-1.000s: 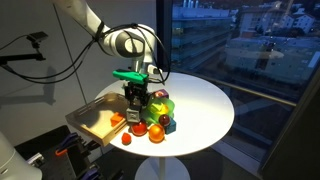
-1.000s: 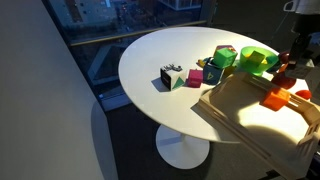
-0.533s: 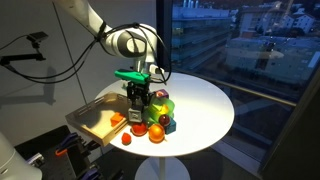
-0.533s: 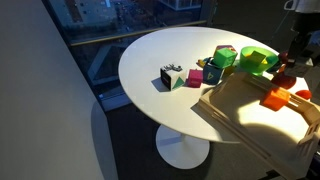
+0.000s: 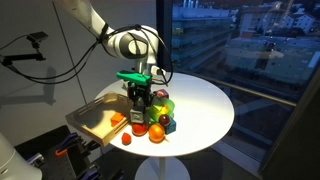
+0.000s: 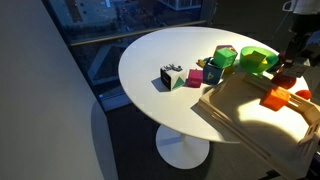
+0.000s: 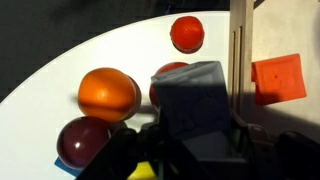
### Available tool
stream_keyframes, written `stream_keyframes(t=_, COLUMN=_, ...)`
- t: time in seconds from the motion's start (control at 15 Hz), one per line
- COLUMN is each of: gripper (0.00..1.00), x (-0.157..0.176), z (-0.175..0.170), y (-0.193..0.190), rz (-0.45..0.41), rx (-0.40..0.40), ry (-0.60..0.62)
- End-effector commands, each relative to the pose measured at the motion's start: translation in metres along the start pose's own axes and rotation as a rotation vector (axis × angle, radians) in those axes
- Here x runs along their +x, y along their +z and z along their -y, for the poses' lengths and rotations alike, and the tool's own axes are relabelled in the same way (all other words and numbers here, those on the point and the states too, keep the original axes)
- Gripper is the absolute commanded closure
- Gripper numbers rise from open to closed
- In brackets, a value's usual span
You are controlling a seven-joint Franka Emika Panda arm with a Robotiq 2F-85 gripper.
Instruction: Remove the grey block from the tray
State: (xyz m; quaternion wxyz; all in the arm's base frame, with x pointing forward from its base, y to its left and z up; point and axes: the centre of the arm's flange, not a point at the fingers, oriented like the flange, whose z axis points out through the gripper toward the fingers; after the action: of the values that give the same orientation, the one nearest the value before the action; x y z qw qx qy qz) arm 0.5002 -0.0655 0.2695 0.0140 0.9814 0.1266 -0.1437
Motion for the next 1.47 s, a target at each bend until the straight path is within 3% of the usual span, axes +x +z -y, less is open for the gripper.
stream_keyframes(t=0.0, gripper=0.68, x=0.007, z=-0.007, y=-0.003, rz=-0.007, rx=-0.01, ry=0.021)
stream_keyframes(t=0.27, gripper=0.68, x=0.007, z=-0.007, y=0.001, rz=0.0, rx=-0.006, ry=0.019)
stream_keyframes(t=0.47, gripper=0.2, x=0.007, z=-0.008, y=0.001, rz=0.0, rx=-0.004, ry=0.018)
stream_keyframes(t=0.53, gripper=0.19, x=0.007, z=-0.008, y=0.001, rz=0.0, rx=-0.003, ry=0.018)
stream_keyframes(t=0.73, gripper=0.0, x=0.006, z=-0.008, y=-0.001, rz=-0.002, rx=0.0, ry=0.017)
stream_keyframes(t=1.4, gripper=0.0, x=-0.008, z=-0.007, y=-0.027, rz=-0.035, rx=0.022, ry=0.015)
